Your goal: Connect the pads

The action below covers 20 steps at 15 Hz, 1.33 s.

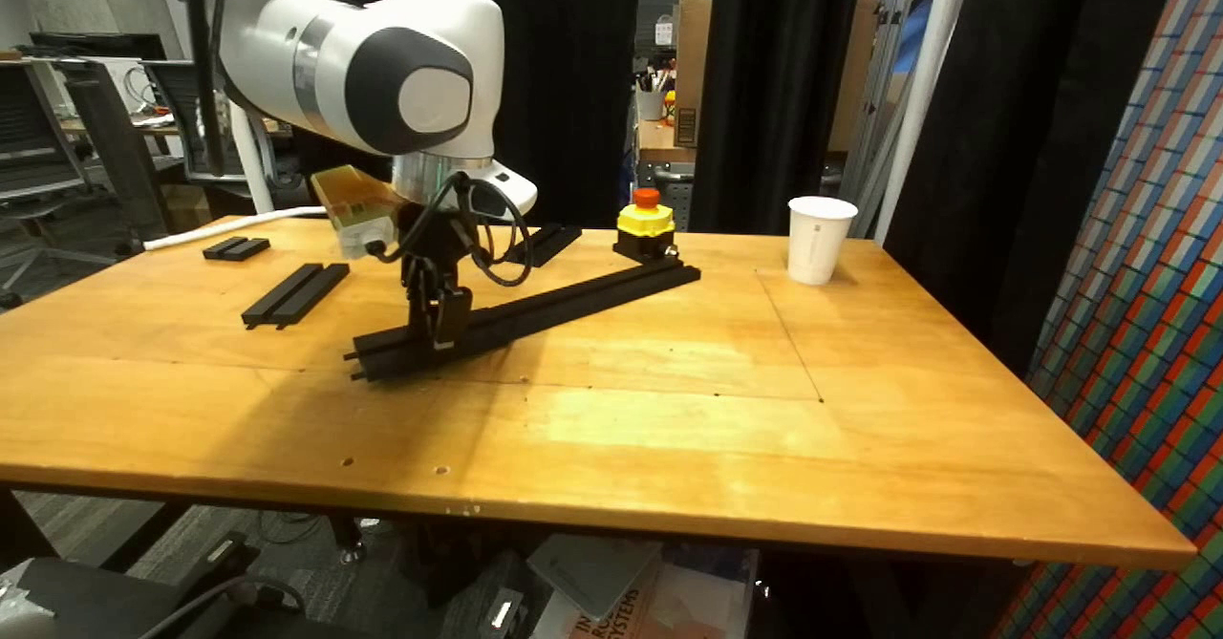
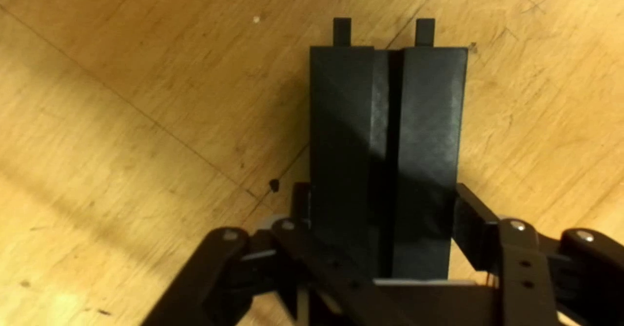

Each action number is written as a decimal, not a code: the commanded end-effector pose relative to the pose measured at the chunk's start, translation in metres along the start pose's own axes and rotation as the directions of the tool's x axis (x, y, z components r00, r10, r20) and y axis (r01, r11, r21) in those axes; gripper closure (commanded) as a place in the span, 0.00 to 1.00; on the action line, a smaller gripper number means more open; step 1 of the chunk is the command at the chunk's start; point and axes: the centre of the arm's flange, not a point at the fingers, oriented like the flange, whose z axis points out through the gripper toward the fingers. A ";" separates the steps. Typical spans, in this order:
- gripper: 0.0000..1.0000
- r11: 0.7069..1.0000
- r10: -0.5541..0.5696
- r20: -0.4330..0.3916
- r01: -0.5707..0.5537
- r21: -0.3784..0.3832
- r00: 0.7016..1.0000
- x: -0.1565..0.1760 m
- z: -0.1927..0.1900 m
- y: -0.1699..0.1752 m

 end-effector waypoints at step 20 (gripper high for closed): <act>0.55 0.998 0.070 -0.006 -0.070 0.000 0.998 -0.030 -0.001 -0.049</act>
